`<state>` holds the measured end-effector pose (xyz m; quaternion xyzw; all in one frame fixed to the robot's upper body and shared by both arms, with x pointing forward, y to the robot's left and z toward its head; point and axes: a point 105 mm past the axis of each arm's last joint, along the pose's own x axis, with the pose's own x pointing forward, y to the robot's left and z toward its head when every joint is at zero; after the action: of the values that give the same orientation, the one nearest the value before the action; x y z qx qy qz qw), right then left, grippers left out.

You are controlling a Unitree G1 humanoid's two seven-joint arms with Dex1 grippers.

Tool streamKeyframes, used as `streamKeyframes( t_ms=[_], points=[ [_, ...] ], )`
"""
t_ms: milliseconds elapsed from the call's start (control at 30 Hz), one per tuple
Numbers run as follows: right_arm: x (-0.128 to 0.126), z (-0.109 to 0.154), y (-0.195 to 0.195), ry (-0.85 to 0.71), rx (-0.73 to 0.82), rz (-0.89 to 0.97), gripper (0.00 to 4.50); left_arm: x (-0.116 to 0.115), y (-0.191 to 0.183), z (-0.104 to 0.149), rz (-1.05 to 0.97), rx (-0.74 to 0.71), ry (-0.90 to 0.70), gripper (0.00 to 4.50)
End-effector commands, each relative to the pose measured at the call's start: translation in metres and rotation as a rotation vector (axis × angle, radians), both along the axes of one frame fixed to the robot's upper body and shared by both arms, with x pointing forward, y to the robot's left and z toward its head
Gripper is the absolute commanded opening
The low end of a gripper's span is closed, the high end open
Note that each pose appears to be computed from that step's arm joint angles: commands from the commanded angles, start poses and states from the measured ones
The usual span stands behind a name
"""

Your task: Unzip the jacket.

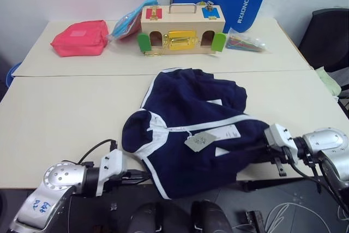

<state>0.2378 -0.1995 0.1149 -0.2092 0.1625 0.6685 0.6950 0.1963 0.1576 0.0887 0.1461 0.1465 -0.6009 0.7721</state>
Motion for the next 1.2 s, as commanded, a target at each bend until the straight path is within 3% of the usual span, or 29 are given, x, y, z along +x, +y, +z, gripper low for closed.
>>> streamKeyframes(
  t_ms=[33, 267, 433, 633, 767, 900, 933, 1000, 1067, 1133, 1200],
  points=[
    [-0.018, -0.009, 0.006, 0.051, -0.026, 0.065, 0.04, -0.003, 0.007, 0.001, -0.002, -0.011, -0.004, 0.0],
    [-0.029, -0.017, 0.013, 0.099, 0.033, 0.011, 0.04, -0.02, 0.01, -0.008, -0.027, 0.005, 0.084, 0.0],
    [-0.038, -0.02, 0.017, 0.168, 0.069, -0.031, 0.04, -0.014, 0.019, -0.013, 0.01, 0.037, 0.057, 0.0],
    [-0.046, -0.01, 0.018, 0.216, 0.115, -0.048, 1.91, -0.013, 0.031, -0.001, 0.042, 0.014, 0.152, 0.0],
    [-0.053, 0.014, 0.001, 0.418, 0.153, -0.117, 3.13, -0.008, 0.05, 0.018, 0.102, -0.029, 0.215, 0.84],
    [-0.043, 0.05, -0.006, 0.519, 0.278, -0.183, 4.37, -0.012, 0.062, 0.033, 0.107, -0.04, 0.263, 1.94],
    [-0.036, 0.061, -0.008, 0.512, 0.312, -0.201, 4.5, -0.011, 0.066, 0.038, 0.12, -0.048, 0.257, 2.21],
    [-0.014, 0.083, -0.011, 0.461, 0.398, -0.253, 4.5, 0.002, 0.07, 0.048, 0.165, -0.08, 0.17, 2.21],
    [0.024, 0.1, -0.013, 0.274, 0.465, -0.332, 4.5, 0.018, 0.066, 0.06, 0.197, -0.135, 0.067, 2.61],
    [0.062, 0.1, -0.01, 0.077, 0.41, -0.421, 4.5, 0.029, 0.057, 0.068, 0.197, -0.182, -0.007, 3.06],
    [0.104, 0.08, -0.008, -0.109, 0.237, -0.524, 4.5, 0.037, 0.045, 0.069, 0.183, -0.194, -0.064, 3.71]
  ],
)
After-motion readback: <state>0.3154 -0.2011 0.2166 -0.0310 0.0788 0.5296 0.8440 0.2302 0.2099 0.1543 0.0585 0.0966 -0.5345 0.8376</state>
